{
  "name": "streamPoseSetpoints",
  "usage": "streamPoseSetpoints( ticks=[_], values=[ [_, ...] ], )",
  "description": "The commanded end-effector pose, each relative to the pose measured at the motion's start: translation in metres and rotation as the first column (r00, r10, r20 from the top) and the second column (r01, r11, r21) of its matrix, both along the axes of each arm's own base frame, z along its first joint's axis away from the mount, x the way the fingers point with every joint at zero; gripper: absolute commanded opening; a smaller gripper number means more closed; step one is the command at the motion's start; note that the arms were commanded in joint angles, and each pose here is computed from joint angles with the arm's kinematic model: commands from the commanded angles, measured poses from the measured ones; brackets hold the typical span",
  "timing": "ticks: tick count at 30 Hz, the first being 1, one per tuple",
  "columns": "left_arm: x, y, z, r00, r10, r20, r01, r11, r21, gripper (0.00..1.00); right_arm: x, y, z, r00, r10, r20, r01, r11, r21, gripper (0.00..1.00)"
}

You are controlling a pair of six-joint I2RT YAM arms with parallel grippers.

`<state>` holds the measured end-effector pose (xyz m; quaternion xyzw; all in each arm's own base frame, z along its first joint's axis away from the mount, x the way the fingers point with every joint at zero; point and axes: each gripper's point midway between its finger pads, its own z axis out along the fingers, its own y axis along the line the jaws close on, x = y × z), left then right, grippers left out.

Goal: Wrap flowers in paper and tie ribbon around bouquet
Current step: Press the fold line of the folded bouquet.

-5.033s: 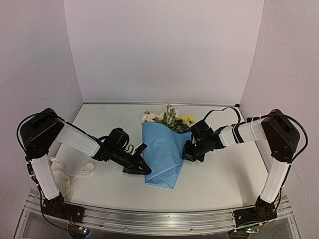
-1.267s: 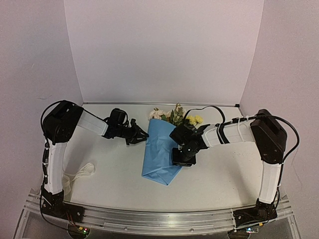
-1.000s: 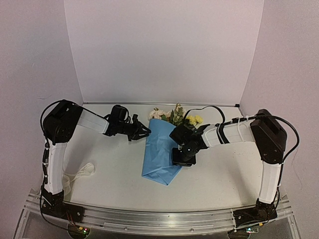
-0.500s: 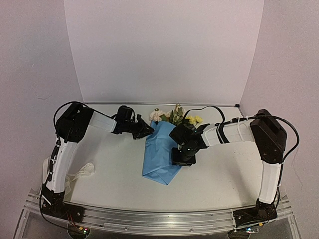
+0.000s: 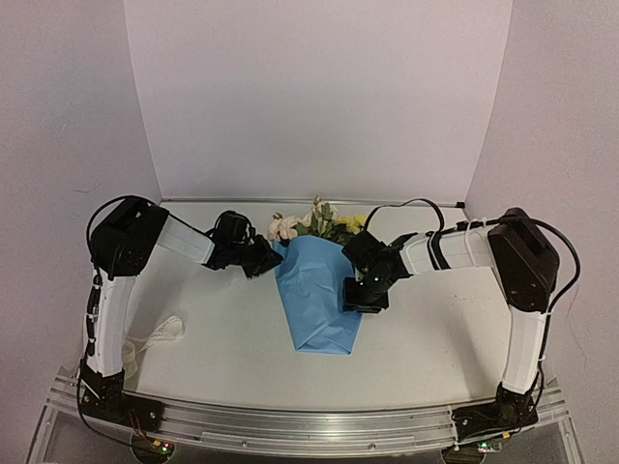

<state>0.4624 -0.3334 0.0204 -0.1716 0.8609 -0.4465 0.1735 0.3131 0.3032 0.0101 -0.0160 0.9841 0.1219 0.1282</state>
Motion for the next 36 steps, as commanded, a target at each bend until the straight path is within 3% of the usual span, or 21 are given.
streamPoseSetpoints(
  ticks=[1,12,19,25,36],
  values=[
    [-0.007,0.015,-0.023,0.998,0.026,-0.048,-0.021,0.995,0.094,0.11,-0.007,-0.02,-0.02,0.998,0.007,-0.066,-0.013,0.997,-0.081,0.36],
    [0.032,-0.017,0.055,0.981,-0.128,0.145,0.119,0.99,0.073,0.28,0.002,-0.008,0.05,0.999,-0.037,0.028,0.036,0.998,0.054,0.45],
    [0.024,-0.014,0.099,0.965,-0.149,0.216,0.138,0.988,0.065,0.41,0.007,-0.009,0.087,0.994,-0.052,0.093,0.043,0.995,0.09,0.59],
    [0.009,-0.001,0.122,0.96,-0.145,0.24,0.132,0.989,0.07,0.49,0.006,-0.014,0.09,0.993,-0.057,0.103,0.049,0.996,0.077,0.61],
    [-0.055,0.093,0.114,0.983,0.098,0.156,-0.133,0.963,0.235,0.61,-0.006,-0.03,0.115,0.985,-0.034,0.169,0.018,0.995,0.094,0.77]
  ],
)
